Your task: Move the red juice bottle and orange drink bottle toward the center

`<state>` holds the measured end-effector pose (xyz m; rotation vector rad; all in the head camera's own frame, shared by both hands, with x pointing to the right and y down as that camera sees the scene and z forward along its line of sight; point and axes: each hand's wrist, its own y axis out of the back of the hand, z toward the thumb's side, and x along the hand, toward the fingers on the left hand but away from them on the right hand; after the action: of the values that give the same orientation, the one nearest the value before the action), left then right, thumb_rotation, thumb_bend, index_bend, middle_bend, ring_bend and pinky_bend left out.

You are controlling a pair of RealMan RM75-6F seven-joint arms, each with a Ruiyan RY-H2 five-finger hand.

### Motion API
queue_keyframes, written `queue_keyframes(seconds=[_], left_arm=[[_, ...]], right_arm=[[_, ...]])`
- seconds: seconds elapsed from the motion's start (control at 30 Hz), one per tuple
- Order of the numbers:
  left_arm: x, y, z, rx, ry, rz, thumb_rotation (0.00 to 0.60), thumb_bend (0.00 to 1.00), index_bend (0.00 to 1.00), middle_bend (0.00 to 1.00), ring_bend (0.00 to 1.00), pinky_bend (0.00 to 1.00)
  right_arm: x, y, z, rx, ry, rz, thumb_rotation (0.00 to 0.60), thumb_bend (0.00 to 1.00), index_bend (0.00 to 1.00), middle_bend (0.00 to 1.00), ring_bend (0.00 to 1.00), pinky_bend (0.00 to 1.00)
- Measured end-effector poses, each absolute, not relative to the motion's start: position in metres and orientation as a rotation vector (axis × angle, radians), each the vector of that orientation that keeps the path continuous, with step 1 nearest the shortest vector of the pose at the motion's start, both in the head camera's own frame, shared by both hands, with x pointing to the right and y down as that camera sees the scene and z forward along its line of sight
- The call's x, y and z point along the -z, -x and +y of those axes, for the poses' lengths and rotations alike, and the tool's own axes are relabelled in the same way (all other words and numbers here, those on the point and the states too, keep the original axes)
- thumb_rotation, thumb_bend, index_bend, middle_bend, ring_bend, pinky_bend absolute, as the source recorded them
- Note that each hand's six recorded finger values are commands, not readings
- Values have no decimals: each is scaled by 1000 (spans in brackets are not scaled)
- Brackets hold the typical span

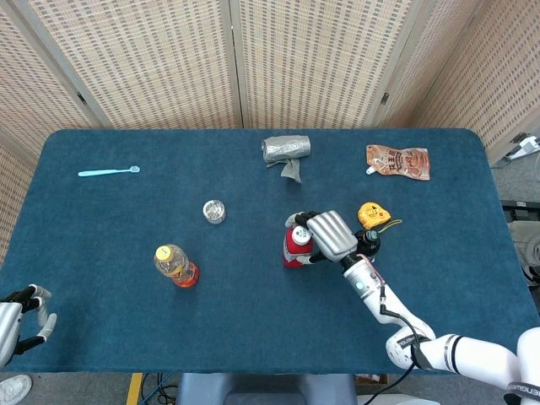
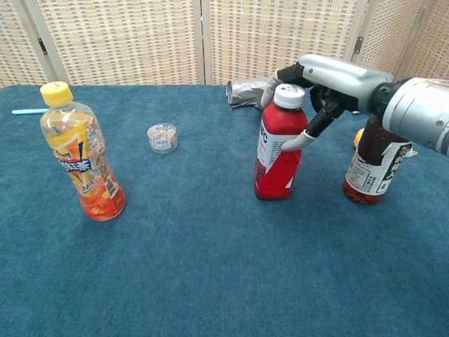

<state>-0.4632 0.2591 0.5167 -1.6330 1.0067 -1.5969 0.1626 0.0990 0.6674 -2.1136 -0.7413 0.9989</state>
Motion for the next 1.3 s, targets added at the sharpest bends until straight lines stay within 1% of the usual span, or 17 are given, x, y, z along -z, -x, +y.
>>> queue_keyframes(seconds=[0.07,0.13,0.23,0.43,0.5,0.77,0.93,1.07,1.13,1.3], left_arm=[[-517,463,259,1599,1633,1005,600,355,493,404,444,565],[-517,463,259,1601,1634,1004,600,355,492,404,444,565],[-517,463,259,1601,1634,1004,600,355,491,404,444,565],[-517,463,259,1602,1633,1003,600,355,490,404,444,565],[-517,463,259,1604,1632,1001,600,355,490,404,444,565],[-519,462,260,1605,1632,989,600,355,487,404,444,565],[-520,462,260,1610,1632,984,600,354,486,404,444,565],[-521,461,260,1611,1633,981,600,355,485,404,444,565],[-521,461,260,1611,1633,980,600,355,484,404,444,565],[-526,457,260,1610,1645,962,600,355,483,404,444,565]], right_arm=[[-667,-163,99,-996,2119,-740,600,33,355,415,490,702],[-667,-164,99,-995,2124,-735,600,10,284,351,454,683],[-666,-163,99,-991,2128,-726,600,0,190,269,401,671],[-664,-162,100,-981,2140,-722,600,0,60,146,312,615],[-660,-162,100,-968,2139,-722,600,0,42,122,287,594],[-638,-166,100,-920,2113,-736,600,0,39,118,266,577],[-618,-173,101,-895,2069,-742,600,0,39,120,253,555],[-598,-184,103,-893,2012,-739,600,0,41,149,246,548],[-589,-191,104,-901,1979,-737,600,0,62,175,245,548],[-563,-212,115,-930,1879,-737,600,0,82,193,245,548]])
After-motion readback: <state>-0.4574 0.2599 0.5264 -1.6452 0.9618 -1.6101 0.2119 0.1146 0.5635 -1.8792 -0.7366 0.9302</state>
